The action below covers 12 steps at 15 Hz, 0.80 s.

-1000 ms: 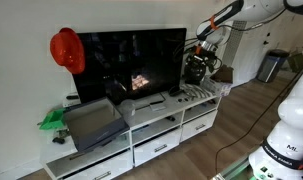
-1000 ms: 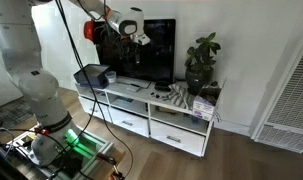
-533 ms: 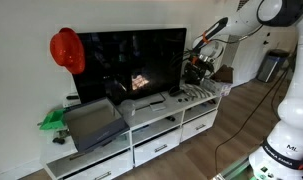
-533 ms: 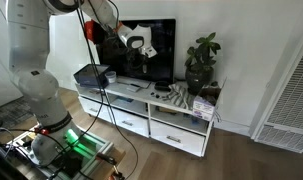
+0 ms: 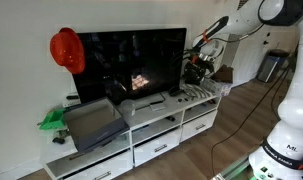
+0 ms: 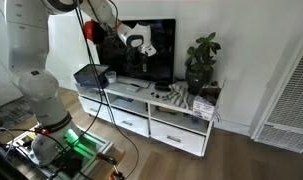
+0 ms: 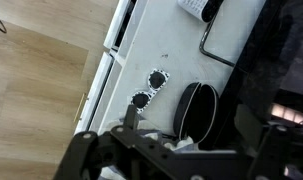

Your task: Put the pouch inside the grey box

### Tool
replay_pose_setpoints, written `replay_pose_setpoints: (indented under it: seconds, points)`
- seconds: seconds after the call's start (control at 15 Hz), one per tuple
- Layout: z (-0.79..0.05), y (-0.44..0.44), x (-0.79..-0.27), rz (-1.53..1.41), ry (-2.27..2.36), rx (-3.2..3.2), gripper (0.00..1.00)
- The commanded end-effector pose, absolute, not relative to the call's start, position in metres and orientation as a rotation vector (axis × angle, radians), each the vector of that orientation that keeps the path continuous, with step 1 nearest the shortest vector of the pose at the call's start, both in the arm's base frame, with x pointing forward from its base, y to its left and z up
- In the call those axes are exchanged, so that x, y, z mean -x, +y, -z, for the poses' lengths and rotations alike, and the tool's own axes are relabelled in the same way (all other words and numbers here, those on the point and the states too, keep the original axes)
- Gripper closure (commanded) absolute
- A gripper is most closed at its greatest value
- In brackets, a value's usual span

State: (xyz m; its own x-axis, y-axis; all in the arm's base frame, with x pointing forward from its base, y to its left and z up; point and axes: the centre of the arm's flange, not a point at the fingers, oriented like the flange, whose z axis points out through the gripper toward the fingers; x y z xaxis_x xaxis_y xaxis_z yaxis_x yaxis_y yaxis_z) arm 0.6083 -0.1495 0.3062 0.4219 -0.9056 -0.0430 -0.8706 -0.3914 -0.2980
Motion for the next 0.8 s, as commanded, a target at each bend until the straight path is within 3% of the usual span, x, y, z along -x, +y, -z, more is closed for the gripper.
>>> replay_pose_setpoints:
  seconds: [0.0, 0.73]
  points:
    - [-0.290, -0.159, -0.622, 0.142, 1.559, 2.406, 0.00]
    - [-0.173, -0.217, -0.700, 0.042, 1.466, 2.396, 0.00]
